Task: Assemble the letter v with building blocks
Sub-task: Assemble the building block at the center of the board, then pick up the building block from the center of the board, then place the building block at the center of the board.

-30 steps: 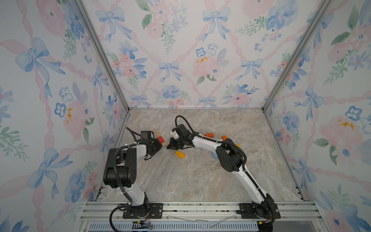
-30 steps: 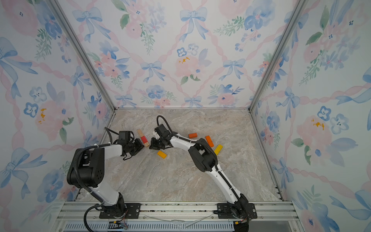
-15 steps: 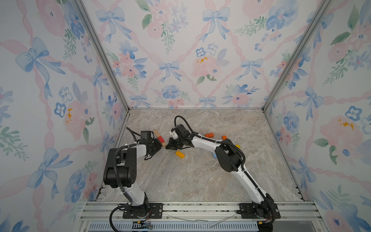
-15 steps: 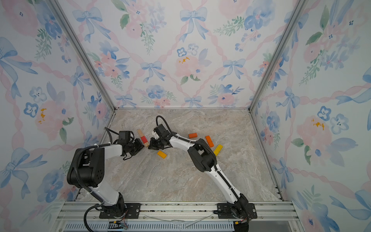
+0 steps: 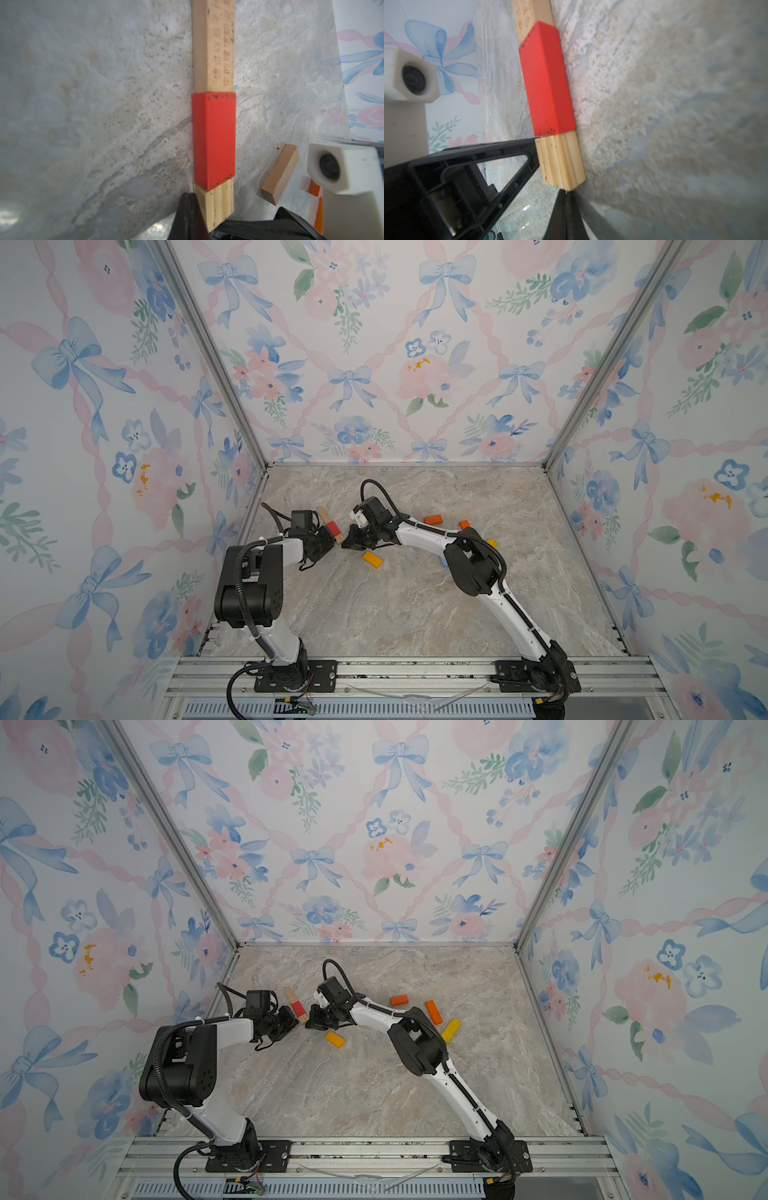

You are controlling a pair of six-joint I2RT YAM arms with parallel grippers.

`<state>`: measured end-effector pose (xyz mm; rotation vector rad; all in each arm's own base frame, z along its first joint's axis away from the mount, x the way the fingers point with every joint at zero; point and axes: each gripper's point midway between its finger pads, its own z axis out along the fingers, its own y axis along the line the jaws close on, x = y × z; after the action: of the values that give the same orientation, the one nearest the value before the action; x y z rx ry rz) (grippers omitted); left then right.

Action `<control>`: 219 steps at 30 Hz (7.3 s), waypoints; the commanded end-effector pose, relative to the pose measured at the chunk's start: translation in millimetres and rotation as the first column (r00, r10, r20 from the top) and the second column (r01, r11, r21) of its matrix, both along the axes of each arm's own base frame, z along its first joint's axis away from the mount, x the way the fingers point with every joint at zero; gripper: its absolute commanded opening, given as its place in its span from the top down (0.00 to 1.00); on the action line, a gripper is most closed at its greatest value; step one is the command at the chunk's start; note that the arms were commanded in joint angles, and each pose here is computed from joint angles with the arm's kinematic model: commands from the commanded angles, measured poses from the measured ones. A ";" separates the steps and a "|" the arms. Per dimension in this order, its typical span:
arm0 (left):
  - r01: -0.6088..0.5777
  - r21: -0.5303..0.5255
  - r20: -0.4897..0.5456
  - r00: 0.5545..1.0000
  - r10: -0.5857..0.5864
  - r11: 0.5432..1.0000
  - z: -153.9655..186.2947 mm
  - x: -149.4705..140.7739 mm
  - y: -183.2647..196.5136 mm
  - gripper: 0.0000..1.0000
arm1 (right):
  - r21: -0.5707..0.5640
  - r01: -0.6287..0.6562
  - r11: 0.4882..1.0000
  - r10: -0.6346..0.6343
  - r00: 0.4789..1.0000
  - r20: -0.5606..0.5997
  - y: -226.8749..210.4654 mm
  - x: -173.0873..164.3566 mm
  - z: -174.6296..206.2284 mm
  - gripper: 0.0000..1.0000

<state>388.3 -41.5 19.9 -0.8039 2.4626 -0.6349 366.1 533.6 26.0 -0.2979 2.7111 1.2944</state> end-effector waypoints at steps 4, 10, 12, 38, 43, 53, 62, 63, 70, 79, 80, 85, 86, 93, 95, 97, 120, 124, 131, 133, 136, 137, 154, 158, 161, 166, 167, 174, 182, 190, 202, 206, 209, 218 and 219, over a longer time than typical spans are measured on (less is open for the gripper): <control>-0.016 0.035 -0.151 0.988 0.021 0.999 -34.7 -29.3 8.4 1.00 | -0.124 0.013 0.992 -0.023 0.996 -0.085 -13.3 -15.4 -54.6 1.00; -0.014 0.033 -0.155 0.988 0.019 0.999 -36.3 -30.8 8.0 1.00 | -0.127 0.020 0.992 -0.031 0.996 -0.084 -14.8 -13.0 -55.9 1.00; -0.013 0.033 -0.155 0.988 0.018 0.999 -36.2 -30.8 7.9 1.00 | -0.128 0.021 0.992 -0.032 0.996 -0.085 -15.4 -12.5 -56.9 1.00; -0.012 0.033 -0.159 0.987 0.017 0.999 -37.5 -32.0 7.8 1.00 | -0.137 0.030 0.990 -0.043 0.995 -0.087 -16.6 -8.2 -62.0 1.00; -0.015 0.034 -0.160 0.987 0.020 0.999 -37.3 -32.7 8.6 1.00 | -0.138 0.024 0.990 -0.037 0.995 -0.092 -17.7 -10.5 -60.8 1.00; -0.029 0.046 -0.120 0.992 0.034 0.999 -18.3 -31.2 11.3 1.00 | -0.086 0.035 0.996 -0.044 0.994 -0.099 -24.5 -19.4 -38.8 1.00; -0.051 0.040 -0.056 0.997 0.054 0.998 10.2 -36.5 12.1 1.00 | 0.014 0.045 0.999 -0.044 0.996 -0.074 -22.6 -16.9 7.9 1.00; -0.054 0.039 -0.042 0.998 0.056 0.998 16.6 -36.4 12.1 1.00 | 0.049 0.046 0.998 -0.042 0.996 -0.078 -20.6 -15.4 20.8 1.00; -0.071 0.035 0.073 0.995 0.069 0.997 66.9 -38.5 12.3 1.00 | 0.217 0.025 0.976 -0.034 0.999 0.040 -29.7 -12.3 122.0 1.00; -0.026 0.017 0.083 0.996 0.024 1.000 111.3 -59.1 -18.0 0.93 | 0.194 0.126 0.973 -0.162 0.970 0.183 -104.6 -1.1 175.2 1.00; -0.012 0.028 0.077 0.997 0.010 1.000 112.8 -61.8 -24.7 0.91 | 0.176 0.142 0.974 -0.176 0.964 0.199 -113.8 0.0 175.0 1.00; 0.066 0.029 0.035 0.997 -0.067 0.997 109.0 -75.1 -65.9 0.73 | 0.091 0.218 0.972 -0.234 0.941 0.245 -160.3 1.2 165.7 0.99; 0.074 0.031 0.024 0.997 -0.075 0.997 105.8 -77.4 -71.3 0.68 | 0.080 0.231 0.970 -0.244 0.937 0.249 -168.3 0.8 164.0 0.99; 0.144 0.067 -0.048 0.989 -0.141 0.987 83.9 -86.4 -107.8 0.37 | 0.027 0.288 0.957 -0.284 0.919 0.272 -207.4 -8.4 151.6 0.99; 0.170 0.078 -0.070 0.984 -0.165 0.982 77.2 -86.5 -119.0 0.33 | 0.012 0.296 0.955 -0.288 0.920 0.264 -214.3 -11.9 143.6 0.99; 0.196 0.088 -0.094 0.978 -0.187 0.977 70.1 -85.3 -129.0 0.29 | 0.026 0.300 0.954 -0.296 0.919 0.262 -219.8 -15.3 147.9 0.99; 0.050 0.114 -0.295 0.955 -0.015 0.992 13.3 -68.3 -145.7 0.24 | 0.074 0.426 0.902 -0.431 0.871 0.235 -285.3 -10.8 132.5 0.97; 0.030 0.138 -0.320 0.947 0.016 0.990 6.4 -73.0 -141.8 0.26 | 0.073 0.436 0.897 -0.440 0.868 0.230 -289.4 -8.3 129.0 0.96; 0.041 0.255 -0.326 0.944 0.046 0.966 5.4 -72.2 -125.4 0.31 | 0.072 0.442 0.894 -0.447 0.871 0.204 -287.1 -3.0 116.2 0.97; 0.068 0.289 -0.336 0.941 0.034 0.955 4.5 -70.2 -123.2 0.31 | 0.076 0.438 0.896 -0.444 0.877 0.184 -283.6 -0.4 110.7 0.97; 0.104 0.286 -0.357 0.934 0.005 0.952 -1.6 -68.7 -127.4 0.32 | 0.092 0.425 0.900 -0.435 0.886 0.161 -276.6 3.0 107.8 0.97; 0.116 0.284 -0.368 0.930 -0.004 0.952 -4.7 -69.6 -128.8 0.33 | 0.098 0.424 0.900 -0.434 0.887 0.156 -275.0 3.8 107.4 0.97; 0.326 0.340 -0.449 0.880 -0.153 0.882 -12.8 -84.8 -125.5 0.50 | 0.076 0.424 0.903 -0.431 0.887 0.164 -277.7 2.1 107.4 0.98; 0.368 0.376 -0.444 0.877 -0.184 0.850 -5.1 -80.8 -121.3 0.58 | 0.075 0.425 0.902 -0.432 0.887 0.165 -278.4 1.6 108.6 0.98; 0.391 0.391 -0.442 0.874 -0.203 0.833 -1.3 -77.2 -120.6 0.66 | 0.076 0.423 0.903 -0.430 0.887 0.171 -277.9 1.4 111.0 0.97; 0.404 0.385 -0.435 0.872 -0.222 0.830 1.4 -75.2 -124.1 0.60 | 0.073 0.422 0.904 -0.428 0.887 0.175 -277.3 0.8 113.6 0.98; 0.406 0.385 -0.438 0.871 -0.223 0.829 0.1 -75.4 -123.7 0.59 | 0.071 0.420 0.905 -0.426 0.887 0.176 -276.9 0.4 113.4 0.97; 0.435 0.394 -0.449 0.860 -0.243 0.810 -2.8 -79.7 -122.4 0.68 | 0.061 0.415 0.908 -0.419 0.890 0.180 -275.2 -1.7 113.8 0.97; 0.408 0.448 -0.341 0.900 -0.270 0.795 34.2 -63.5 -121.5 0.86 | 0.052 0.402 0.914 -0.405 0.896 0.181 -268.0 -3.0 115.2 0.97; 0.410 0.516 -0.229 0.912 -0.340 0.752 77.1 -39.5 -122.7 0.93 | 0.043 0.390 0.920 -0.391 0.902 0.182 -259.6 -5.6 117.2 0.97; 0.457 0.605 -0.158 0.871 -0.464 0.652 119.8 22.5 -107.1 0.90 | 0.024 0.385 0.923 -0.382 0.904 0.191 -253.6 -9.7 122.6 0.97; 0.488 0.628 -0.180 0.849 -0.497 0.606 116.7 43.0 -95.3 0.90 | 0.013 0.392 0.920 -0.387 0.900 0.200 -255.5 -11.1 124.8 0.97; 0.529 0.617 -0.201 0.822 -0.533 0.583 109.7 54.4 -88.0 0.90 | 0.003 0.401 0.916 -0.393 0.896 0.205 -258.9 -12.3 124.9 0.97; 0.625 0.601 -0.270 0.745 -0.610 0.497 80.1 73.1 -81.5 0.90 | 0.005 0.415 0.910 -0.405 0.885 0.227 -263.4 -11.9 133.0 0.97; 0.643 0.590 -0.277 0.729 -0.626 0.488 75.6 73.3 -83.3 0.90 | 0.005 0.415 0.910 -0.404 0.885 0.229 -263.9 -12.0 133.9 0.97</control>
<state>457.7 -116.0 99.0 0.3039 2.6887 0.1214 354.1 270.9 141.0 0.1453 2.4674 1.0275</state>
